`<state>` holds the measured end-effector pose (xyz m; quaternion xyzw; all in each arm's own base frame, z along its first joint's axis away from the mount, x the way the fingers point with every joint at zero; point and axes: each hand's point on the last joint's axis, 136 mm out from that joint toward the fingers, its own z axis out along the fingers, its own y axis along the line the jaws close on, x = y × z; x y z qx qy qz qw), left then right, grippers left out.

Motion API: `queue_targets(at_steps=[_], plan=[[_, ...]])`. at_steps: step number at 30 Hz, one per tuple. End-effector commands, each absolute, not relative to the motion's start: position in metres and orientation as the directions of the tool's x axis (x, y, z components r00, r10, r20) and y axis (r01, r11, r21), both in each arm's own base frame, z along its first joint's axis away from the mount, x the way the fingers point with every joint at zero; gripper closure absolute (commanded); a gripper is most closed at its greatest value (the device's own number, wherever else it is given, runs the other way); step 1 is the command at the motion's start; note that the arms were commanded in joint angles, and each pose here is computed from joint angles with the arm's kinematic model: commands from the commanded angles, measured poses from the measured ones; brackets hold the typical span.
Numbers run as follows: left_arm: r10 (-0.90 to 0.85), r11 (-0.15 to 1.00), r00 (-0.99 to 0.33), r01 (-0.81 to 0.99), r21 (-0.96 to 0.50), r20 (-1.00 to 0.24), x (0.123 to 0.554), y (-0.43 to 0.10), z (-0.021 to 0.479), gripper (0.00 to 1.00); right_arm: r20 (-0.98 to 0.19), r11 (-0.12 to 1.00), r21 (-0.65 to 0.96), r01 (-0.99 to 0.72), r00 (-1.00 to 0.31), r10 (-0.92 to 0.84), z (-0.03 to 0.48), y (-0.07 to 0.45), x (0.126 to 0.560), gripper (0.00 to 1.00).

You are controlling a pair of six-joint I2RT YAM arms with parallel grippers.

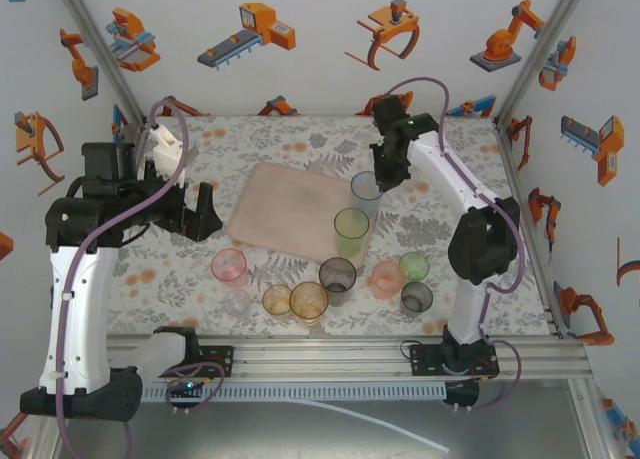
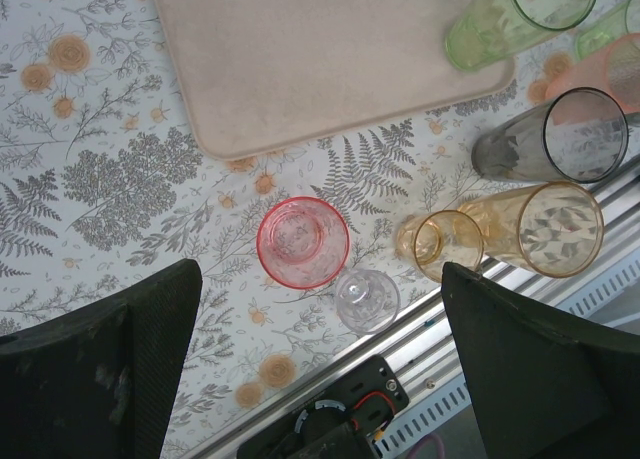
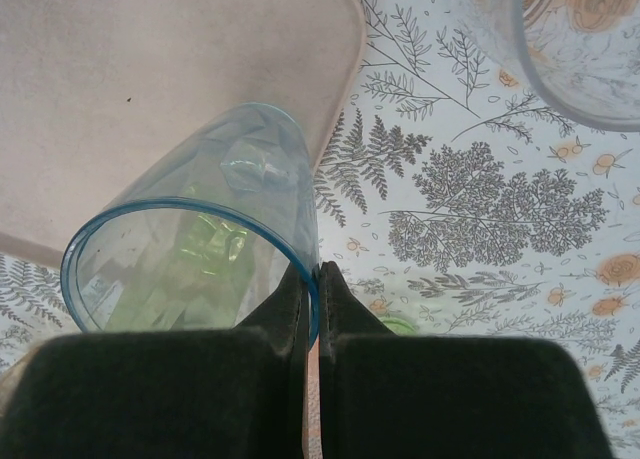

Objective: Place the glasses into the tray

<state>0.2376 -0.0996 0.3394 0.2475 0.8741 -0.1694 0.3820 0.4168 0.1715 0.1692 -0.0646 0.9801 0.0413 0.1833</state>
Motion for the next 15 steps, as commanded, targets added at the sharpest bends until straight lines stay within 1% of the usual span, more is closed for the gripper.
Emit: queue_targets(at_steps=[1, 15], plan=[[0.296, 0.823, -0.586, 0.557, -0.11, -0.754, 0.238, -0.1, 0.339, 0.03, -0.371, 0.985, 0.047, -0.164, -0.919, -0.135, 0.165, 0.176, 0.418, 0.98], [0.296, 0.822, -0.591, 0.558, -0.114, -0.751, 0.237, -0.1, 0.336, 0.03, -0.341, 0.983, 0.043, -0.178, -0.928, -0.153, 0.15, 0.183, 0.412, 0.96]])
